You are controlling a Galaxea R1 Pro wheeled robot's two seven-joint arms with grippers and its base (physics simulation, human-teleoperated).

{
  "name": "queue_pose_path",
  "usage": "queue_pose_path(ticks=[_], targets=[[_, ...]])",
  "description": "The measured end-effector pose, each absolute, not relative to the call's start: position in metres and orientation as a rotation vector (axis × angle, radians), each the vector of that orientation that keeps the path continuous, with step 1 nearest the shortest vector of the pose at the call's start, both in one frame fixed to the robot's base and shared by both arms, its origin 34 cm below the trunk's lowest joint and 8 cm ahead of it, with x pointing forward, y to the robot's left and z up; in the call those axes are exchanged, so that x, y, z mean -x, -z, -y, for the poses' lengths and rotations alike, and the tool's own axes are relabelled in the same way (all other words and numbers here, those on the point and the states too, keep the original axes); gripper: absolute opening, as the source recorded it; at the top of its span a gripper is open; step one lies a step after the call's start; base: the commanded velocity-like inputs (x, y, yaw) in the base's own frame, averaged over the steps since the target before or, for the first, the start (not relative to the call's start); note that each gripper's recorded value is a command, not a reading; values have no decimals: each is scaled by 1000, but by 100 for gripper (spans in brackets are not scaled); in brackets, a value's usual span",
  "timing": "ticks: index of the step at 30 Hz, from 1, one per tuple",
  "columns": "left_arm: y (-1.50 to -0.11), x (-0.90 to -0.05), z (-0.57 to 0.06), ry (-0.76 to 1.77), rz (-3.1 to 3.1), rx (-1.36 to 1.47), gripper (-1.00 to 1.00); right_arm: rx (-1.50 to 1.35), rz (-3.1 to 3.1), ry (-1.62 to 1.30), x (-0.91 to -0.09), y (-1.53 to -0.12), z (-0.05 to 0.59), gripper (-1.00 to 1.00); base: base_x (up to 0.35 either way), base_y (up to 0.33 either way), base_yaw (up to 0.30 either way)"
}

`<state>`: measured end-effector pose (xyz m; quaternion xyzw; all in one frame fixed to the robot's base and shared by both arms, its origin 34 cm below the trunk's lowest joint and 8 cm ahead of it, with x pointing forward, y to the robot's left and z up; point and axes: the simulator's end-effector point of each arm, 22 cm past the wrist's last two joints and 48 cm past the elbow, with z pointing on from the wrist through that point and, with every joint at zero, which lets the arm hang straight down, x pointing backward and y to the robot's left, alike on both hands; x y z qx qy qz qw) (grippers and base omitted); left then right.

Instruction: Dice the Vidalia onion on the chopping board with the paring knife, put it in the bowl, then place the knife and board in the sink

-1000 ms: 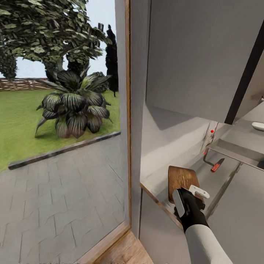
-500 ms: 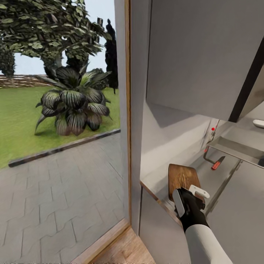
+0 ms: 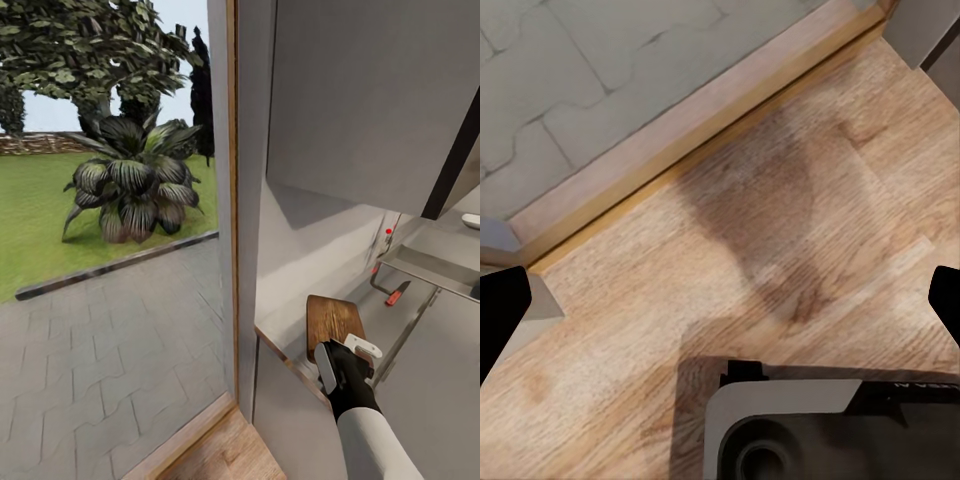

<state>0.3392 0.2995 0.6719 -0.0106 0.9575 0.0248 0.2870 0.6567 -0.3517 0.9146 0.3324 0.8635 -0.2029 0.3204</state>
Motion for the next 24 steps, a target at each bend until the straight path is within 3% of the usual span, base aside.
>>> queue_pose_path(ticks=[24], targets=[[-668, -330, -300, -67, -2579, 25, 100, -793, -2275, 609, -656, -918, 357, 100, 0, 0, 0]])
